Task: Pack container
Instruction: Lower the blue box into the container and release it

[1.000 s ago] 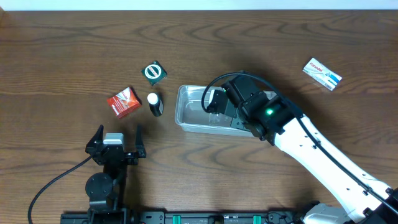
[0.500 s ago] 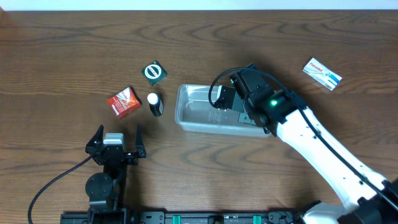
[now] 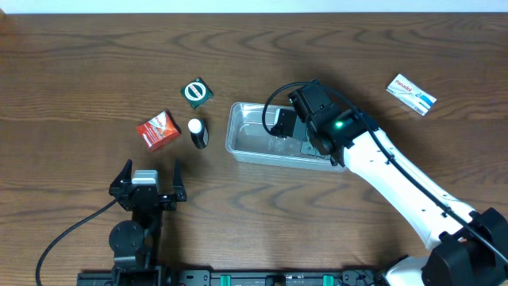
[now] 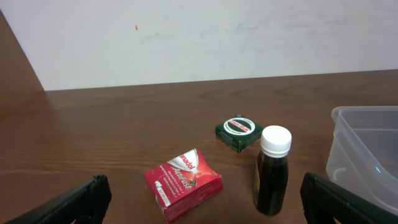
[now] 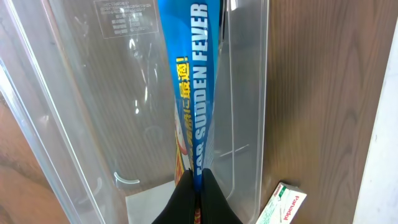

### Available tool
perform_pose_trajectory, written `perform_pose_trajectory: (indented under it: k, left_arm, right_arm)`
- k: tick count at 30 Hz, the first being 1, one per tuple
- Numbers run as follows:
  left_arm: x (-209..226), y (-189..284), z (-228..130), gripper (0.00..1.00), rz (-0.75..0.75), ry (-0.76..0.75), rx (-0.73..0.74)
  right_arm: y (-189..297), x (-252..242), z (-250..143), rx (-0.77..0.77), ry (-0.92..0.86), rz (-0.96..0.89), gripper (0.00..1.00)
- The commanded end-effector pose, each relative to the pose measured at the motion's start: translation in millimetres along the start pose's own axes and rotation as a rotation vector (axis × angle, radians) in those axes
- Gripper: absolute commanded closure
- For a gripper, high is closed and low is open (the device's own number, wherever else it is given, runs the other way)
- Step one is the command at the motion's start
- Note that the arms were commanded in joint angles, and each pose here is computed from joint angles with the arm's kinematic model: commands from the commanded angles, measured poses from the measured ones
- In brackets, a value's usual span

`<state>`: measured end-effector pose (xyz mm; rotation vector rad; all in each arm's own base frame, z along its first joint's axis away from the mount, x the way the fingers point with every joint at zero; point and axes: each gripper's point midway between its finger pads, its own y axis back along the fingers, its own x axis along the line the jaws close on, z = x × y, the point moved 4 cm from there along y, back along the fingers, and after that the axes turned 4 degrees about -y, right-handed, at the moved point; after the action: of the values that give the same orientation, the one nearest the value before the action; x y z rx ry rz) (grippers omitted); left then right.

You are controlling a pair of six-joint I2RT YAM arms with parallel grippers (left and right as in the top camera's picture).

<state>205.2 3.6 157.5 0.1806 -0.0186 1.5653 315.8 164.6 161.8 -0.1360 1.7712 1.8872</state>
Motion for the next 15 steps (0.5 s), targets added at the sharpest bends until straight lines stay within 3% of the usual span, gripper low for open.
perform_pose_trajectory:
  k: [1, 3, 8, 15]
  left_arm:
    - [-1.6, -0.8, -13.5, 0.02, -0.008, 0.011, 0.046]
    - [-1.6, -0.8, -13.4, 0.02, -0.008, 0.011, 0.045]
    - [-1.6, -0.8, -13.4, 0.02, -0.008, 0.011, 0.045]
    - [-1.6, -0.8, -13.4, 0.02, -0.008, 0.011, 0.045]
  right_arm:
    - [0.3, -2.8, -0.7, -0.003, 0.007, -0.009, 0.94]
    - [0.3, -3.4, -0.5, -0.002, 0.006, -0.013, 0.75]
    - [0.3, -4.1, 0.3, -0.006, 0.005, -0.016, 0.67]
    - [0.3, -4.7, 0.9, -0.01, -0.016, -0.019, 0.65]
